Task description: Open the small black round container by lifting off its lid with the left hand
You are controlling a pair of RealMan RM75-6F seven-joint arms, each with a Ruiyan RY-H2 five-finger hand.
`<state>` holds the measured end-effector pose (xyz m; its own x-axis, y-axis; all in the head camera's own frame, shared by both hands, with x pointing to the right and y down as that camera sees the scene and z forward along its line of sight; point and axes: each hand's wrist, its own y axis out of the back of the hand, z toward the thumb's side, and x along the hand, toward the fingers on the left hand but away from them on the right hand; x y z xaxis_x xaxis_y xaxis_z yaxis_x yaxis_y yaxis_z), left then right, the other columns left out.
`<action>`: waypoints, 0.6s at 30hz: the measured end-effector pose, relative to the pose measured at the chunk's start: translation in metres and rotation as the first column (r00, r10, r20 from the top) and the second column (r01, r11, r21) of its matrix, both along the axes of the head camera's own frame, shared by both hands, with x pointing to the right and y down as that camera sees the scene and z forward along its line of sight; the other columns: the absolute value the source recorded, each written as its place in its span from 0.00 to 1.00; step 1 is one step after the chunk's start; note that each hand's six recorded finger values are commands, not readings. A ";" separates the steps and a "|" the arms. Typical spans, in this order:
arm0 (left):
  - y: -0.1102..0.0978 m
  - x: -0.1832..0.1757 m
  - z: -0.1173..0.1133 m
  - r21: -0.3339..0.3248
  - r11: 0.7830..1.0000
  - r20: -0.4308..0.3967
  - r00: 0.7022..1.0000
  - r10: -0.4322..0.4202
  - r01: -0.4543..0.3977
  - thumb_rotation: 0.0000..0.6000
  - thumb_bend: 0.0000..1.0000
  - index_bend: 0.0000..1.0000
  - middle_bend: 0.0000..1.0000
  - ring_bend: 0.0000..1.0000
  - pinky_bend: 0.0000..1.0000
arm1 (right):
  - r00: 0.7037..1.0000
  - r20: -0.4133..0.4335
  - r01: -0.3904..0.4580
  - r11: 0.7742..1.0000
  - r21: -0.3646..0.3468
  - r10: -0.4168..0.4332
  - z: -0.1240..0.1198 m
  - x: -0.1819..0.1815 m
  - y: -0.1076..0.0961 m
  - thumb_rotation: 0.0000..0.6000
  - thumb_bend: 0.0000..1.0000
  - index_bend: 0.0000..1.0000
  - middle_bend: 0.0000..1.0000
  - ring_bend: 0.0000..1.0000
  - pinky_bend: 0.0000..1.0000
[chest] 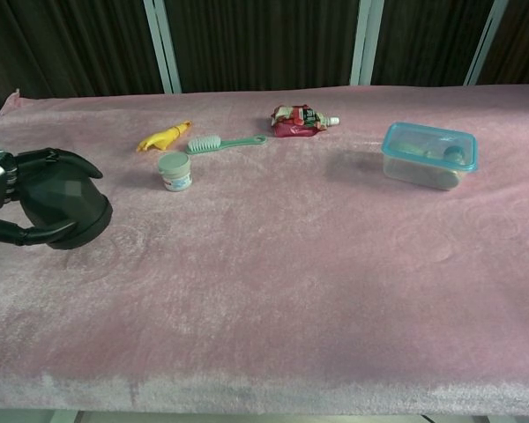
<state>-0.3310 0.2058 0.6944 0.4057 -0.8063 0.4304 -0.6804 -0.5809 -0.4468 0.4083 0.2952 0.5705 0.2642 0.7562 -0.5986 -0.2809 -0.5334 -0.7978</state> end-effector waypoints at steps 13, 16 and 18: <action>-0.018 -0.021 -0.004 0.303 0.905 0.569 0.819 0.080 -0.299 1.00 0.34 0.44 0.41 0.49 0.68 | 1.000 -0.003 -0.001 1.000 0.000 0.001 0.001 0.000 0.000 1.00 0.05 0.00 0.00 0.00 0.06; -0.019 -0.023 -0.005 0.322 0.863 0.693 0.718 0.064 -0.388 1.00 0.34 0.44 0.41 0.49 0.69 | 1.000 -0.004 -0.001 1.000 -0.001 0.001 0.001 0.000 0.000 1.00 0.05 0.00 0.00 0.00 0.06; -0.019 -0.022 -0.005 0.323 0.850 0.729 0.682 0.057 -0.416 1.00 0.34 0.44 0.42 0.49 0.69 | 1.000 -0.004 -0.002 1.000 -0.001 0.002 0.001 0.000 0.000 1.00 0.05 0.00 0.00 0.00 0.06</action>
